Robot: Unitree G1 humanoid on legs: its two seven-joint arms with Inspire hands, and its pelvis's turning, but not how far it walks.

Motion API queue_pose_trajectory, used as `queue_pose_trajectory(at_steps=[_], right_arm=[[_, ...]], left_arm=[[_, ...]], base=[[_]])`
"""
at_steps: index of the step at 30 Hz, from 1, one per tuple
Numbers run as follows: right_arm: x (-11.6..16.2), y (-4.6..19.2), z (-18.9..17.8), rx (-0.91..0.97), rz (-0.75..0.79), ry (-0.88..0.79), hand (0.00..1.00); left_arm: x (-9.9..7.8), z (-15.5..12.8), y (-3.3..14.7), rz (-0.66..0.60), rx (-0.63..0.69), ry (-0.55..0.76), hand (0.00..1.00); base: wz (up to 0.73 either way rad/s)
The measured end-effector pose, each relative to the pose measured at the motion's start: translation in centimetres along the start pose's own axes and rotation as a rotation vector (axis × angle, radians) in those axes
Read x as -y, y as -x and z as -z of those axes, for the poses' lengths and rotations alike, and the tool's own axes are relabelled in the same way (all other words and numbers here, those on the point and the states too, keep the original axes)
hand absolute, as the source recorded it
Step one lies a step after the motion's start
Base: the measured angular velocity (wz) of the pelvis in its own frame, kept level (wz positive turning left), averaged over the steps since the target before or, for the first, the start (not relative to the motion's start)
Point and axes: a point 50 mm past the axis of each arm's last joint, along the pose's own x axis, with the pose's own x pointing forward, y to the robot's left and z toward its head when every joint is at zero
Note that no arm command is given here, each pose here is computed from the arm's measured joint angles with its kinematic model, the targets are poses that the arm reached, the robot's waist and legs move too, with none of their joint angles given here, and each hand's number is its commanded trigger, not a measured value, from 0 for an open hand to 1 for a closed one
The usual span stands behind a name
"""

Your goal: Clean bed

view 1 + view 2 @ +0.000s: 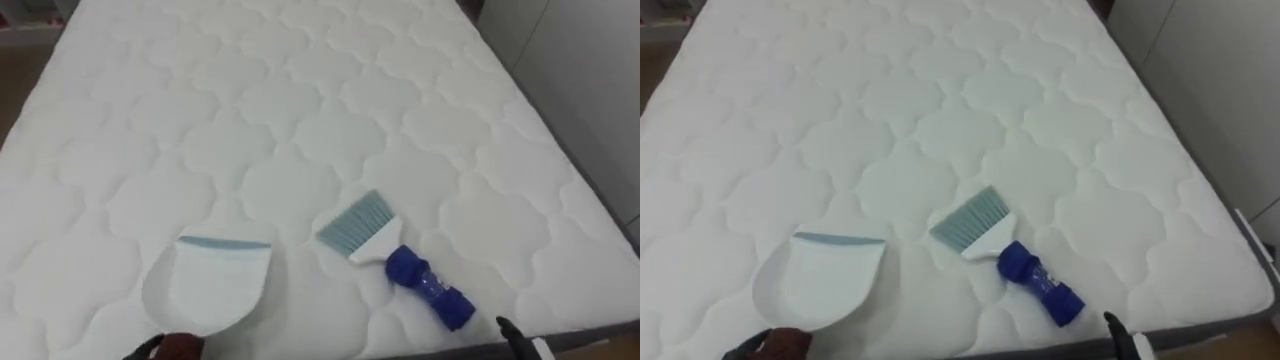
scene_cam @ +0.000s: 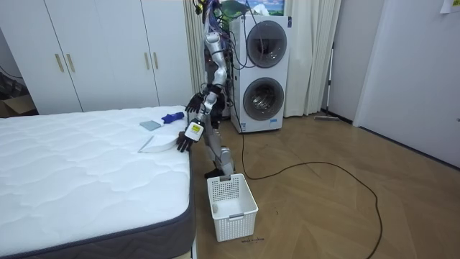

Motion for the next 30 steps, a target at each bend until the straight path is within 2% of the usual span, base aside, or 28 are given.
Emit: queue_pose_trajectory(at_steps=[6, 15, 22, 30], right_arm=[[-1.1, 0.4, 1.3, -0.065, -0.005, -0.042, 0.00], [-1.0, 0.8, 3.2, -0.159, 0.009, -0.036, 0.00], [-1.5, 1.4, 4.9, -0.251, -0.016, 0.023, 0.00], [-0.7, 2.2, 7.1, -0.403, 0.001, 0.069, 0.00]], left_arm=[[-0.3, 0.9, 0.1, -0.071, -0.033, 0.045, 0.00], [-0.7, 2.4, 0.3, -0.127, -0.081, 0.083, 0.00], [-1.1, 2.7, 0.2, -0.112, -0.099, 0.122, 0.00], [-2.8, 3.0, 0.2, -0.084, -0.122, 0.110, 0.00]], base=[[0.01], [-0.05], [-0.01], [-0.01]])
